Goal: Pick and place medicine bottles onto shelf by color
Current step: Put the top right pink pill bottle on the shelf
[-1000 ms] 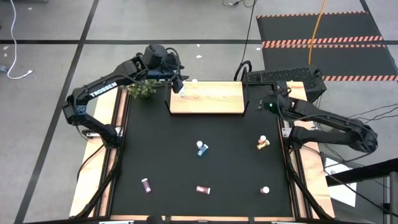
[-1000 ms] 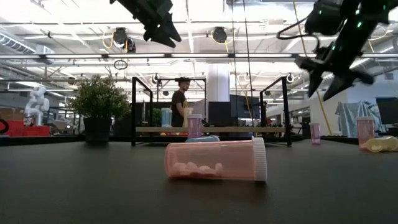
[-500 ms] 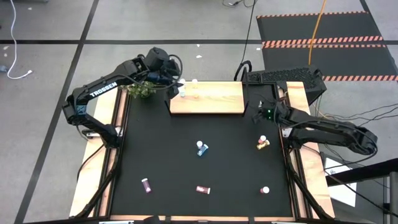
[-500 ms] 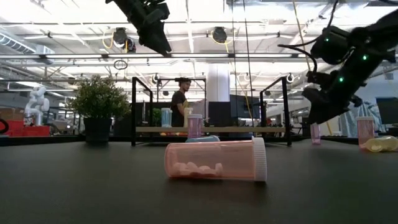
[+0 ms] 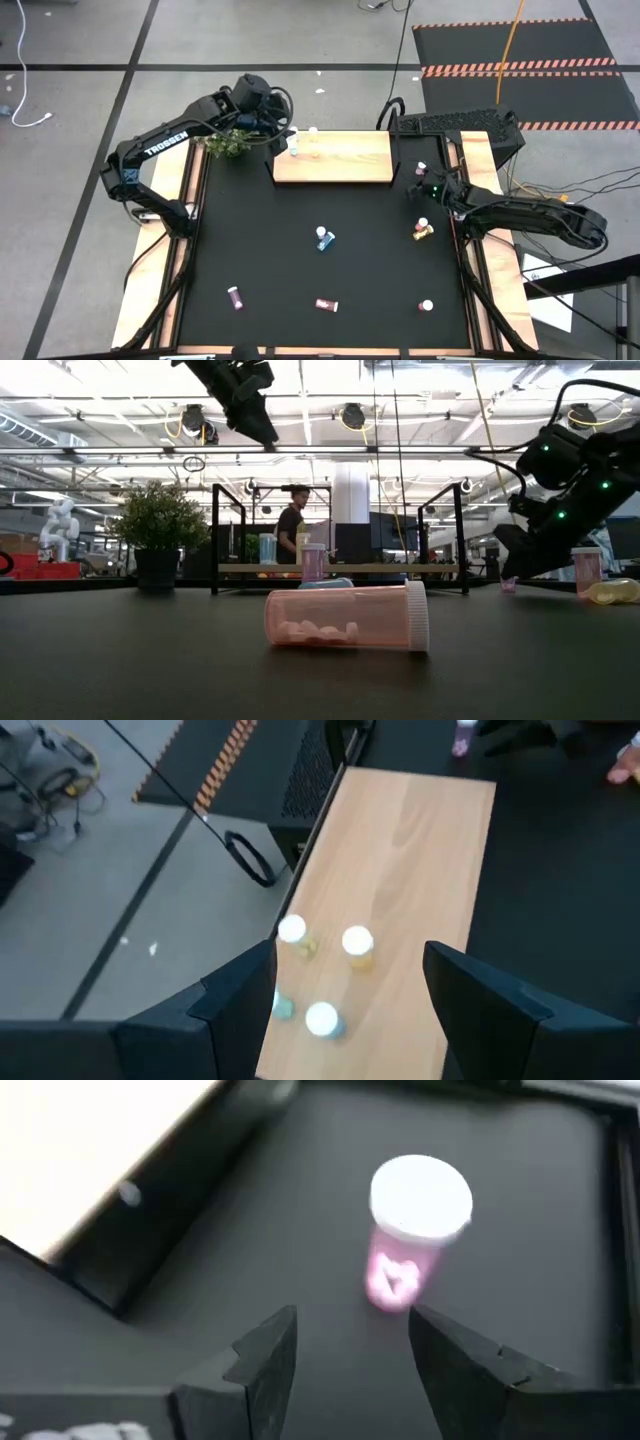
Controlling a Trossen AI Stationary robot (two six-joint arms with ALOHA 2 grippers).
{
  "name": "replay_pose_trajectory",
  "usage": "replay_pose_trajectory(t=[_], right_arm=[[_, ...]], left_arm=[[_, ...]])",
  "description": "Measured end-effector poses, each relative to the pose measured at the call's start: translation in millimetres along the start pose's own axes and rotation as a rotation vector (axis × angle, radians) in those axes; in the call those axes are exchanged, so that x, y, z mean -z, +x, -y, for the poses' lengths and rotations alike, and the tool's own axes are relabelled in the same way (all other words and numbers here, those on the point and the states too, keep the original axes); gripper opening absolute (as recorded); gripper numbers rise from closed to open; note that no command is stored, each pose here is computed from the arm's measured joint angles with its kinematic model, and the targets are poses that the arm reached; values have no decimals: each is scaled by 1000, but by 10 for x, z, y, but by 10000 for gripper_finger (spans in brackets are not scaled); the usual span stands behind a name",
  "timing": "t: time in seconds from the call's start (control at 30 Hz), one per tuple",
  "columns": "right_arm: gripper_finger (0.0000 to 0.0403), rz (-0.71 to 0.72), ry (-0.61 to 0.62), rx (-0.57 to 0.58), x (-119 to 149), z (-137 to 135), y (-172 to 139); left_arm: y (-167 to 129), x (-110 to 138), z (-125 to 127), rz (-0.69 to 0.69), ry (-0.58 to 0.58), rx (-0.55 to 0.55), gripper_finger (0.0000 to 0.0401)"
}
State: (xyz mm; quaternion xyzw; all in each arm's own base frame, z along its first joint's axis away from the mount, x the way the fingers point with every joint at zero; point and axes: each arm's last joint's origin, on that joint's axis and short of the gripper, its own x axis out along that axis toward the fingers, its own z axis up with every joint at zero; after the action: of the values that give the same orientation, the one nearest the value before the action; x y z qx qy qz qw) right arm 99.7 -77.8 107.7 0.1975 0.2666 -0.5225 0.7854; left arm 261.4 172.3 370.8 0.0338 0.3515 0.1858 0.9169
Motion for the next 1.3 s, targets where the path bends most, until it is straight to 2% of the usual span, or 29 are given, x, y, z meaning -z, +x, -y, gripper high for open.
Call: replay_pose_trajectory(t=[0.17, 0.3, 0.5, 0.8, 1.3], right_arm=[[190, 86, 35, 43, 25, 32, 24], [190, 150, 92, 23, -39, 26, 26], [190, 168, 33, 14, -59, 16, 23], [194, 115, -41, 14, -11, 14, 59], [205, 140, -15, 78, -67, 69, 176]], left_arm=[[-2, -57, -22, 59, 28, -21, 255], [-4, -78, -29, 80, 34, -29, 255], [-4, -79, -29, 81, 51, -30, 255], [-6, -97, -37, 100, 54, -38, 255], [-14, -143, -62, 149, 105, -62, 255]])
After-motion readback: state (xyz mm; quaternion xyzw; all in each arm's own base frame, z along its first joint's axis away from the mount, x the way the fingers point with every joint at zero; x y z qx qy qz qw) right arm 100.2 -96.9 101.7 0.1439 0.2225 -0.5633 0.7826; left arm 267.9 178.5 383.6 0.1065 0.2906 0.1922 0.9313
